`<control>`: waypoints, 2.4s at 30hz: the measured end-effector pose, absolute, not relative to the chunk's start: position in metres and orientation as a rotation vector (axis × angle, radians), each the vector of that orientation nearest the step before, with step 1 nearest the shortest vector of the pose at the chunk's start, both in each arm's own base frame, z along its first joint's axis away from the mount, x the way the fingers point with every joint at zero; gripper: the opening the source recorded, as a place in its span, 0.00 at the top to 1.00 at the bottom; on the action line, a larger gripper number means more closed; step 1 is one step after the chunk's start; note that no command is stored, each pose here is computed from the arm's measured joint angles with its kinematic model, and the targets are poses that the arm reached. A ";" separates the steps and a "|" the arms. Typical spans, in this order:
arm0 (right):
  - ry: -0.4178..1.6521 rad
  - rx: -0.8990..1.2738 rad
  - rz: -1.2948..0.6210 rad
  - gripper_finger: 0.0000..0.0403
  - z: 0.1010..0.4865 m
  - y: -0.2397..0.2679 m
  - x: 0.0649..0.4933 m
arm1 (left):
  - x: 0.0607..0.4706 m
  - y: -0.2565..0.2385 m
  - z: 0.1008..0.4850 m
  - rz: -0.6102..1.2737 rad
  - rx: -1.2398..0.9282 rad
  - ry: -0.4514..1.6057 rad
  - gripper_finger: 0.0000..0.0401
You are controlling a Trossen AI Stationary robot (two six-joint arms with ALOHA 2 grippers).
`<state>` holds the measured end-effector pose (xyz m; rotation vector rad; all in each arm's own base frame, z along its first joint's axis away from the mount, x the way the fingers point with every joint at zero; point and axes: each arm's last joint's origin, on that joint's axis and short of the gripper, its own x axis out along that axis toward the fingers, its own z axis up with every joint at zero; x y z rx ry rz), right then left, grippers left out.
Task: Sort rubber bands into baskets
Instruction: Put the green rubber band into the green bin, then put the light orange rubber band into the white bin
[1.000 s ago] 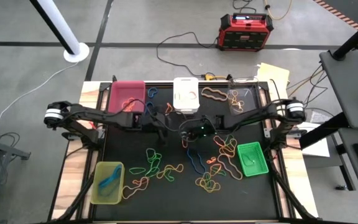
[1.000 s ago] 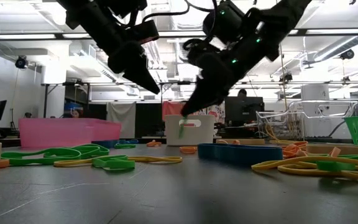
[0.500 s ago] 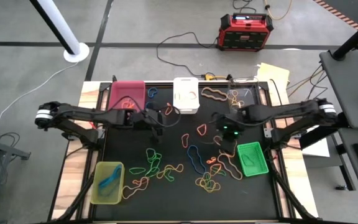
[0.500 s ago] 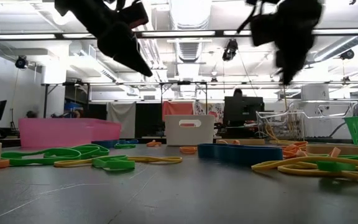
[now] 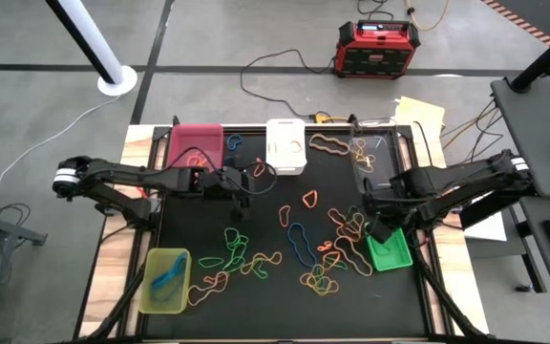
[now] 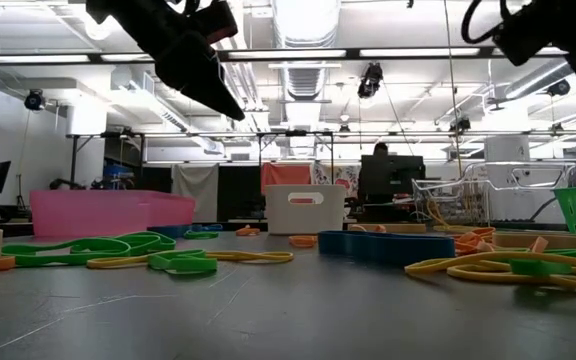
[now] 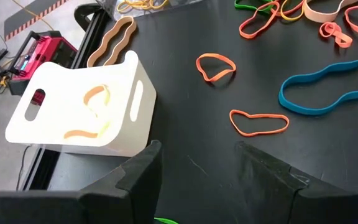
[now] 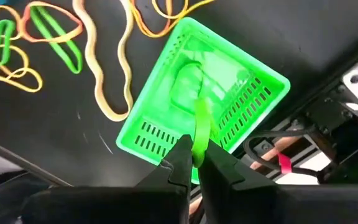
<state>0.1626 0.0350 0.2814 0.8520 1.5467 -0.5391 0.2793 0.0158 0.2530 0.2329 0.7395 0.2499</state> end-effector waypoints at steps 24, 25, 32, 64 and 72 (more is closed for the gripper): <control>1.405 0.648 -0.455 0.66 0.269 0.037 0.181 | 0.278 0.009 0.251 0.194 0.170 0.753 0.55; 1.363 0.638 -0.420 0.66 0.270 0.038 0.186 | 0.277 0.006 0.251 0.174 0.161 0.759 0.55; 1.188 0.580 -0.272 0.68 0.265 0.044 0.221 | 0.266 -0.025 0.256 0.108 0.119 0.771 0.55; 1.545 0.474 -0.296 0.62 0.153 0.086 0.276 | 0.240 -0.072 0.258 0.114 0.089 0.812 0.55; 1.549 0.441 -0.302 0.76 0.146 0.086 0.279 | 0.240 -0.072 0.258 0.114 0.088 0.811 0.55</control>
